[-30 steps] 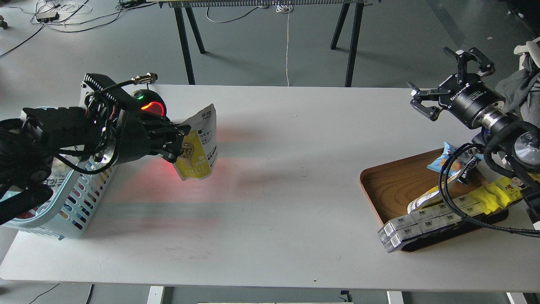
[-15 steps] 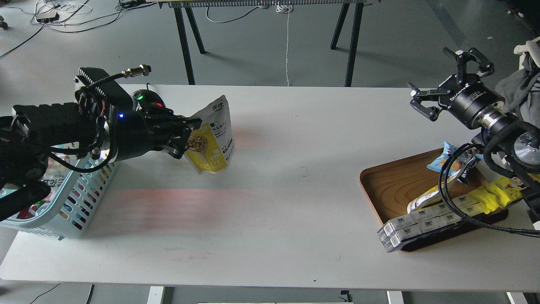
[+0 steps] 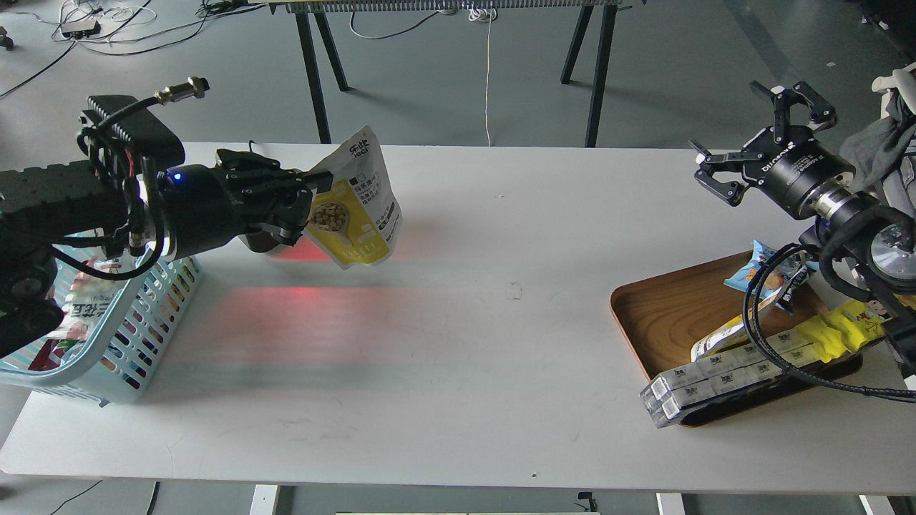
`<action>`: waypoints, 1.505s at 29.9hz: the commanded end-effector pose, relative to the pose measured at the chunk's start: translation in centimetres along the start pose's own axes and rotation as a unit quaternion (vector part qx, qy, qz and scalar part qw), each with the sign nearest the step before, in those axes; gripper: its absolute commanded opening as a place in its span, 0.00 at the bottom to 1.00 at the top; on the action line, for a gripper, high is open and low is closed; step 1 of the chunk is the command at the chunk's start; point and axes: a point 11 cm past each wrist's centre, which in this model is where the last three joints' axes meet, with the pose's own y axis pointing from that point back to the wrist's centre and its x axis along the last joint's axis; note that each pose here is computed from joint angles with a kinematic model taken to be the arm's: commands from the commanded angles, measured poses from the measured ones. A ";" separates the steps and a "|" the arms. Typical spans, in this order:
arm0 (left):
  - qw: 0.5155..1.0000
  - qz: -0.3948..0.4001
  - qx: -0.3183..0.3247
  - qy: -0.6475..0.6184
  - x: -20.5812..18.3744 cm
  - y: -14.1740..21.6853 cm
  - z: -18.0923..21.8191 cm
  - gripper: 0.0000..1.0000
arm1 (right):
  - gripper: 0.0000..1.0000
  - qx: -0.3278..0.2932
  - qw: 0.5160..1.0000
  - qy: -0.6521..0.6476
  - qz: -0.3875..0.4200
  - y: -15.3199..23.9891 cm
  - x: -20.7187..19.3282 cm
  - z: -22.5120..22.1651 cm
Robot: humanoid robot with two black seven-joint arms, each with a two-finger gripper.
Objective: Scan snack and place in basket
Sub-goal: 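Lift the yellow bag with the left gripper and drop it into the blue basket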
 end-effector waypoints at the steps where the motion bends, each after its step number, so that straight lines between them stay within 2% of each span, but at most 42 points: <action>1: 1.000 0.001 0.008 0.003 -0.2 0.1 -0.5 0.00 | 1.00 -0.001 1.000 -0.001 -0.002 -0.1 -0.1 0.1; 15: 1.000 -0.008 0.029 -0.007 0.0 2.2 -2.3 0.00 | 1.00 0.000 1.000 -0.003 -0.003 -0.2 -0.2 0.2; 25: 0.996 0.009 0.084 -0.015 4.7 9.2 -6.2 0.00 | 1.00 0.001 1.000 -0.002 -0.005 -0.3 -0.4 0.0; 35: 0.979 -0.016 0.199 -0.024 6.1 19.2 -12.3 0.00 | 1.00 0.004 1.000 -0.002 -0.007 -0.4 -0.6 -0.3; 39: 0.970 -0.042 0.238 -0.008 4.6 22.3 -14.2 0.00 | 1.00 0.005 1.000 -0.002 -0.006 -0.4 -0.5 -0.2; 45: 0.966 -0.070 0.249 0.004 1.5 23.4 -14.8 0.00 | 1.00 0.006 1.000 -0.002 -0.007 -0.4 -0.6 -0.3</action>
